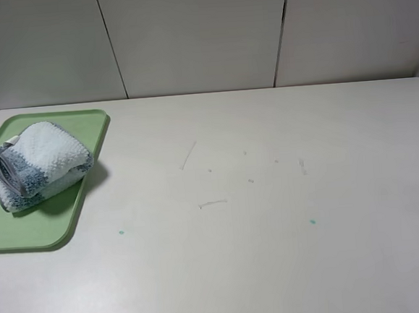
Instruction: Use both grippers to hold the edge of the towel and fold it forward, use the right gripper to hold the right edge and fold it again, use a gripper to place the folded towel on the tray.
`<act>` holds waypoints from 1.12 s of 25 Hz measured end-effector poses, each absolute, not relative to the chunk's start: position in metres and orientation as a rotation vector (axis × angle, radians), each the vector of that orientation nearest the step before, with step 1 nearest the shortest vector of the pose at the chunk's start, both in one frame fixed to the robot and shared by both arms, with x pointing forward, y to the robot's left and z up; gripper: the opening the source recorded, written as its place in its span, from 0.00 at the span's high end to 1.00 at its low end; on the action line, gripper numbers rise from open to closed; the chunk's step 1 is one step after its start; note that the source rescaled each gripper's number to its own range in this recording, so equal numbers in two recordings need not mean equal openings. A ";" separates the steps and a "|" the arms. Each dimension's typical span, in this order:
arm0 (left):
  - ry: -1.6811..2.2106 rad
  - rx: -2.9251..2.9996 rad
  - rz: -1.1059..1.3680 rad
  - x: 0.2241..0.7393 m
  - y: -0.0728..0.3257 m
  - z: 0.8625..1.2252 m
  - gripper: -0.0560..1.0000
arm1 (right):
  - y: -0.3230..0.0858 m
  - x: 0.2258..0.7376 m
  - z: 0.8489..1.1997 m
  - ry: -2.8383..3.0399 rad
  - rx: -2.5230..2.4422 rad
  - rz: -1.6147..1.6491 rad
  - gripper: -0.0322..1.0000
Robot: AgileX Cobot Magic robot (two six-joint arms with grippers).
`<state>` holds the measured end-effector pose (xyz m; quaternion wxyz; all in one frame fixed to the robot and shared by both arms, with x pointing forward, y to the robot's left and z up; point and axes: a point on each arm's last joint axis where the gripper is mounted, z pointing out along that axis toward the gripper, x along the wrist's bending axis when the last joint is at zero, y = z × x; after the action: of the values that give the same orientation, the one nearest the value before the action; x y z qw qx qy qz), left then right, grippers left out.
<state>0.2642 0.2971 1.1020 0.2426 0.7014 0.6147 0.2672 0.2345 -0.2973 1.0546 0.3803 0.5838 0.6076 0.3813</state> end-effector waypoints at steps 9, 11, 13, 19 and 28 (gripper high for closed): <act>1.559 1.783 0.905 0.231 0.294 1.065 0.00 | -0.297 0.234 1.055 1.551 1.491 0.974 0.00; 1.538 1.760 0.930 0.227 0.294 1.057 0.00 | -0.297 0.234 1.055 1.551 1.491 0.974 0.00; 1.535 1.757 0.932 0.226 0.293 1.048 0.00 | -0.297 0.234 1.055 1.551 1.491 0.974 0.00; 1.500 1.771 0.919 0.227 0.294 1.043 0.00 | -0.297 0.234 1.055 1.551 1.491 0.974 0.00; 1.467 1.790 0.904 0.227 0.294 1.043 0.00 | -0.297 0.234 1.055 1.551 1.491 0.974 0.00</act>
<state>0.2270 0.2942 1.0428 0.3227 0.6818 0.5588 0.3445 0.2345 -0.2973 1.0546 0.3803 0.5838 0.6076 0.3813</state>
